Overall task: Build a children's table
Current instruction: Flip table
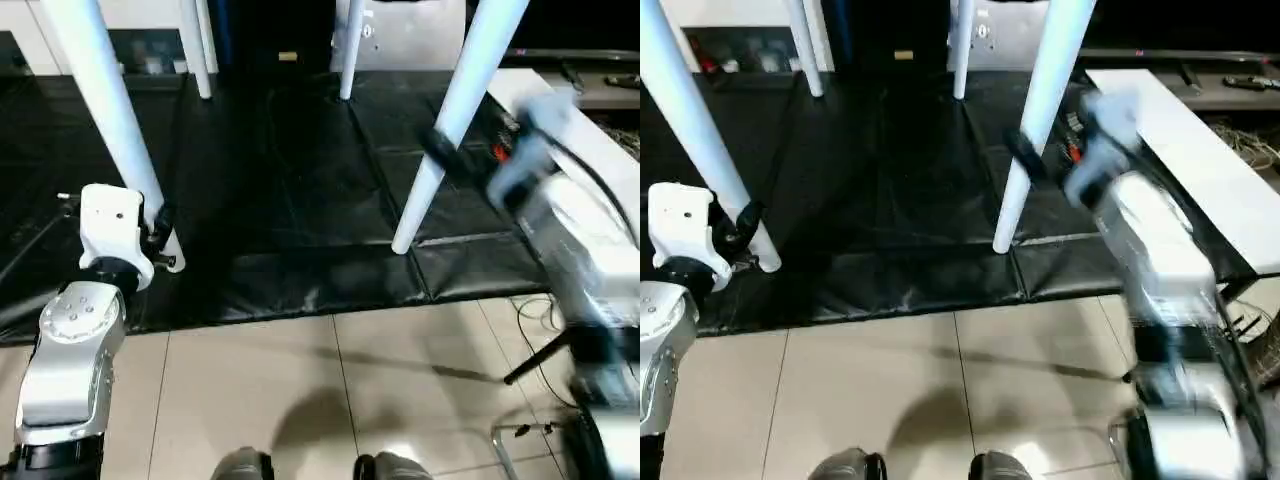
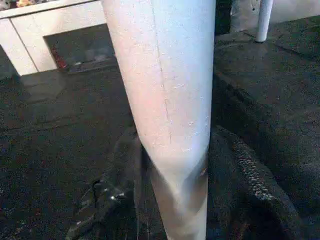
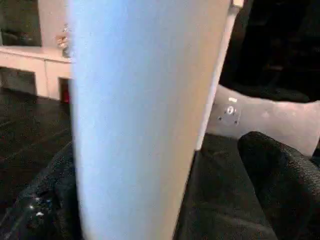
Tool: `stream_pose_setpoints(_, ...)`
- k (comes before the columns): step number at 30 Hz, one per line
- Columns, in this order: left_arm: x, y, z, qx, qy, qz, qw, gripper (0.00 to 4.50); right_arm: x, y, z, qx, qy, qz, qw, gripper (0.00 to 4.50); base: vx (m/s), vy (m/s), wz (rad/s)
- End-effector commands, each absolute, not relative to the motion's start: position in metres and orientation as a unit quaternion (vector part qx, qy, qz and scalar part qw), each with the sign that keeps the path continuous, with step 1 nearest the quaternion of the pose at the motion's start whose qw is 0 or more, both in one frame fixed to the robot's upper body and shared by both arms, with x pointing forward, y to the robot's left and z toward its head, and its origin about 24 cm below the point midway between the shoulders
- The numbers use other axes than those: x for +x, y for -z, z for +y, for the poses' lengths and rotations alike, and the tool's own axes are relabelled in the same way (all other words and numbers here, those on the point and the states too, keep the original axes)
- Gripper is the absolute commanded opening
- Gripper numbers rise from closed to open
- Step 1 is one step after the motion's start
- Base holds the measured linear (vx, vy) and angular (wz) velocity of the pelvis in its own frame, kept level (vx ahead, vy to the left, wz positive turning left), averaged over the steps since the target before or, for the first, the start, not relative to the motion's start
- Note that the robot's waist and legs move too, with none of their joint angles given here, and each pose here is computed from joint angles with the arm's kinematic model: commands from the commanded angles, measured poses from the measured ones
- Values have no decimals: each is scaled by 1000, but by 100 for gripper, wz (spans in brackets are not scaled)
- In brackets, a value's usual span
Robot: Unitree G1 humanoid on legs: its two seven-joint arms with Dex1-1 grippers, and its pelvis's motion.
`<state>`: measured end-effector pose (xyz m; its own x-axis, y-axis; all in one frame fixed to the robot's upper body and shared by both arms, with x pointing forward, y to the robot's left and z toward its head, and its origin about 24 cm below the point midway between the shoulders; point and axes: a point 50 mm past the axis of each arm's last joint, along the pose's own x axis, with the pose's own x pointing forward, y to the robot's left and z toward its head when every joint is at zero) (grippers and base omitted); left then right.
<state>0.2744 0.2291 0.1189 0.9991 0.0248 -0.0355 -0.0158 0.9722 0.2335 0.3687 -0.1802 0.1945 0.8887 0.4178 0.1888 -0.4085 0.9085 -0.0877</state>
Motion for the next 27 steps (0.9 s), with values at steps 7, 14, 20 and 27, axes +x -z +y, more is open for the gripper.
stream_pose_setpoints(7, 268, -103, 232, 141, -38, 58, 988, 155, 387, -182, -189, -52, -182, -85, 978, 450, 0, 0, 0)
stream_pose_setpoints(14, 256, -94, 220, 87, -21, 52, 995, 225, 368, -171, -168, -19, -278, -110, 954, 450, 23, -1, 0)
stream_pose_setpoints(20, 237, -89, 218, 52, 11, 9, 999, 246, 338, -155, -181, -6, -237, -152, 960, 450, 27, -7, -1)
stream_pose_setpoints(27, 206, -82, 225, -1, 1, -47, 999, 294, 279, -132, -186, -2, -206, -192, 959, 450, 0, 0, 0)
